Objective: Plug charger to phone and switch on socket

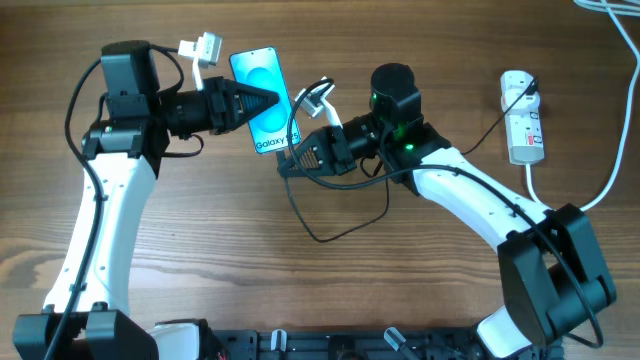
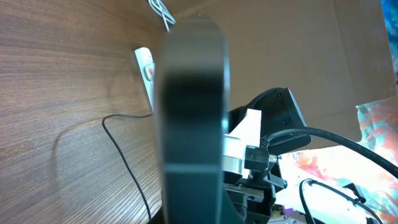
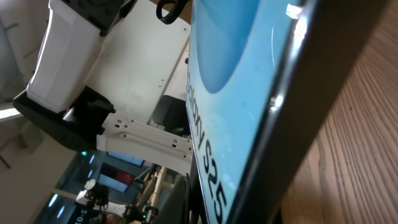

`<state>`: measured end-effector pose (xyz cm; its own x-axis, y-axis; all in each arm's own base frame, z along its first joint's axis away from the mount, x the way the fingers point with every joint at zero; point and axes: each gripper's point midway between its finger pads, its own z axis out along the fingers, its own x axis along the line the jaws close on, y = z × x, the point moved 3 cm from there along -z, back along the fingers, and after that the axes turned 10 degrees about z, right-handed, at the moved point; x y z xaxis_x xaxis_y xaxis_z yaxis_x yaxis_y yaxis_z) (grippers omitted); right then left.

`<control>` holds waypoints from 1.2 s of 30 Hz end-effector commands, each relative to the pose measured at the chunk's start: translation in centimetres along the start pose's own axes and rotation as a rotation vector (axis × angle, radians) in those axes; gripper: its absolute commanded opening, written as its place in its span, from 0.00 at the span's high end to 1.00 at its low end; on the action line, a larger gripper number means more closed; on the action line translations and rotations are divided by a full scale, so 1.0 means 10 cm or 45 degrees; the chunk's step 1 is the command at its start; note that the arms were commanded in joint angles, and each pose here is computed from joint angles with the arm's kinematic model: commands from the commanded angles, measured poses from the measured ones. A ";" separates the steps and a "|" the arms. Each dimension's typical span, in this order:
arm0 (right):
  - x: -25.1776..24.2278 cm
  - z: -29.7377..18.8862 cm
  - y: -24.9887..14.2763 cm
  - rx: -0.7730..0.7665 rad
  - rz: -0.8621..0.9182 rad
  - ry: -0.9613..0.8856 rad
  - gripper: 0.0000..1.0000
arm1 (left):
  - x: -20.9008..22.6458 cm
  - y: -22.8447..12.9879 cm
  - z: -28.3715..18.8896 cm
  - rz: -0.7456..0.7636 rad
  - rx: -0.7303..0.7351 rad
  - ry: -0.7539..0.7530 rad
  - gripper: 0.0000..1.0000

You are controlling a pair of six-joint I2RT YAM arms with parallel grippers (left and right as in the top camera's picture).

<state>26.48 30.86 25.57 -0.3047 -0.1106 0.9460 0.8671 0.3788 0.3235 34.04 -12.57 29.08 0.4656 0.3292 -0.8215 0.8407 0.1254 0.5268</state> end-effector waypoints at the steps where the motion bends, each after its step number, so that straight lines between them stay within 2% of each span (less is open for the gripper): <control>1: 0.15 -0.04 0.25 -0.136 -0.153 -0.053 0.96 | -0.04 -0.20 0.16 0.019 0.085 -0.048 0.96; 20: 0.15 -0.04 0.28 -0.158 -0.147 -0.062 0.95 | -0.04 -0.21 0.16 0.046 0.090 -0.058 0.96; 23: 0.14 -0.04 0.29 -0.171 -0.122 -0.067 0.96 | -0.15 -0.24 0.15 0.140 0.109 -0.156 0.96; 36: 0.16 -0.05 0.31 -0.186 -0.146 -0.069 0.95 | -0.17 -0.27 0.18 0.135 0.125 -0.163 0.96</control>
<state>26.29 30.90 25.50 -0.3001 -0.1121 0.9473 0.8664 0.3835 0.3198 33.57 -12.88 29.45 0.5407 0.3022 -0.7850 0.8047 0.0859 0.5874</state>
